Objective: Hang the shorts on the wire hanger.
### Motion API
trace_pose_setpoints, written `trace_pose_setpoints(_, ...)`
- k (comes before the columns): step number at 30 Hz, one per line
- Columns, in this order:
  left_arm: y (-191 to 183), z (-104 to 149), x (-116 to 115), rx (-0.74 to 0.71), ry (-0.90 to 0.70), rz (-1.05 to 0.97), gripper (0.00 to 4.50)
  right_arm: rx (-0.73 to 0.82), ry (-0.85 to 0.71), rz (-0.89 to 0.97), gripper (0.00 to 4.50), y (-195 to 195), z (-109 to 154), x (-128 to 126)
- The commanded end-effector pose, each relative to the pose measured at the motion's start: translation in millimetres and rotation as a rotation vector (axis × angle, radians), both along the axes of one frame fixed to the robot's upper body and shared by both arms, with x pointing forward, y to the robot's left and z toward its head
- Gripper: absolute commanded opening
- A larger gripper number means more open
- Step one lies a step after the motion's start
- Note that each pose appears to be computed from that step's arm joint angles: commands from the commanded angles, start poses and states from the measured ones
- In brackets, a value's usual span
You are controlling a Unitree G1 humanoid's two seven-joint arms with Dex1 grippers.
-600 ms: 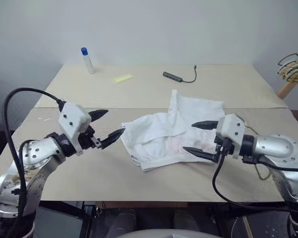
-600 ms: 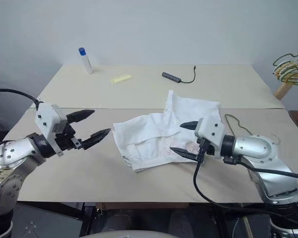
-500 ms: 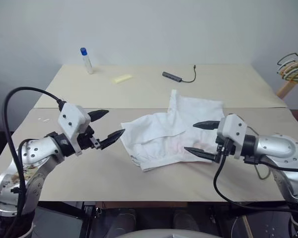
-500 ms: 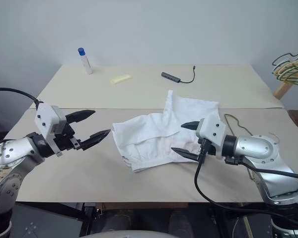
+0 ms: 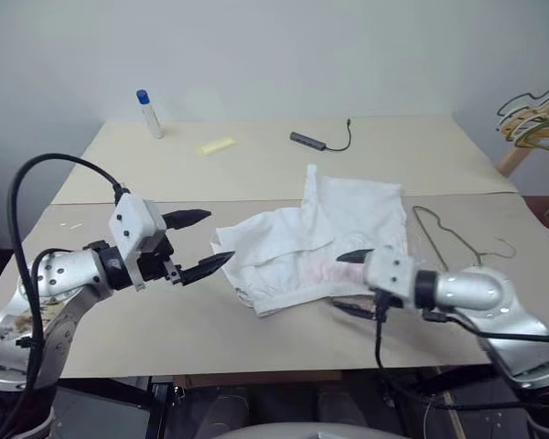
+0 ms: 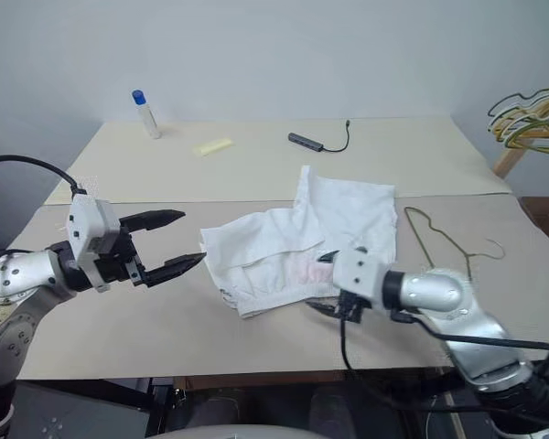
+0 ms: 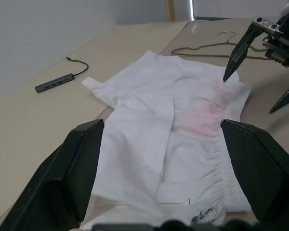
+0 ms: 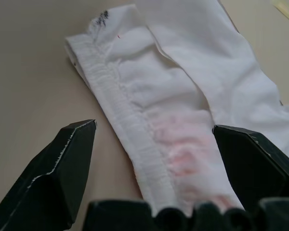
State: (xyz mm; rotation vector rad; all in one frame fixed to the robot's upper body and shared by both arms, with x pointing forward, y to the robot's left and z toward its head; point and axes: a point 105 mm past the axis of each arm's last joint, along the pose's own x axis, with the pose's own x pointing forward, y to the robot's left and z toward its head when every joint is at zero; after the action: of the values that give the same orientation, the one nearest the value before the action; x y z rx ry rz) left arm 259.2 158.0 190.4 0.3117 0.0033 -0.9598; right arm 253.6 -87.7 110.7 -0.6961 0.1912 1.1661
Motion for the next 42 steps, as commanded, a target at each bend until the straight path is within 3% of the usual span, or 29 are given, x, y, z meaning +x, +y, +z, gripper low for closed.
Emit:
trace_pose_setpoints(1,-0.9,11.9,1.1,-0.014,-0.036,-0.020,4.21,-0.033,0.027,0.040,4.49,34.6,-11.6,-4.8)
trace_pose_setpoints(11,5.1,10.2,-4.0,0.012,-0.009,-0.015,4.21,-0.184,0.116,0.031,4.49,94.2,-36.4,-1.5)
trace_pose_setpoints(12,5.4,10.5,-3.7,0.014,-0.012,-0.010,4.21,-0.205,0.111,0.013,4.32,97.8,-39.4,0.1)
trace_pose_setpoints(14,5.7,10.9,-3.2,0.013,-0.014,-0.001,4.21,-0.218,0.100,-0.005,3.89,103.8,-40.5,1.4)
trace_pose_setpoints(21,5.3,9.6,-3.0,0.008,-0.020,0.019,4.21,-0.250,0.055,-0.052,1.53,101.8,-41.6,11.4)
trace_pose_setpoints(25,4.4,9.3,-0.9,0.004,-0.029,0.025,4.21,-0.199,-0.026,-0.033,0.16,87.4,-23.8,22.4)
trace_pose_setpoints(26,4.0,9.0,-0.2,0.003,-0.030,0.026,4.21,-0.198,-0.048,0.000,0.03,79.3,-19.3,21.8)
trace_pose_setpoints(31,0.7,4.8,3.3,0.005,-0.029,0.012,4.21,-0.282,-0.134,0.225,0.03,21.8,-5.7,6.7)
trace_pose_setpoints(38,-11.7,3.4,11.8,-0.010,-0.041,-0.035,4.21,-0.510,-0.217,0.311,0.03,-57.3,-14.3,13.9)
trace_pose_setpoints(42,-17.0,2.4,13.7,-0.017,-0.042,-0.057,4.21,-0.560,-0.223,0.303,1.13,-66.1,-18.7,13.6)
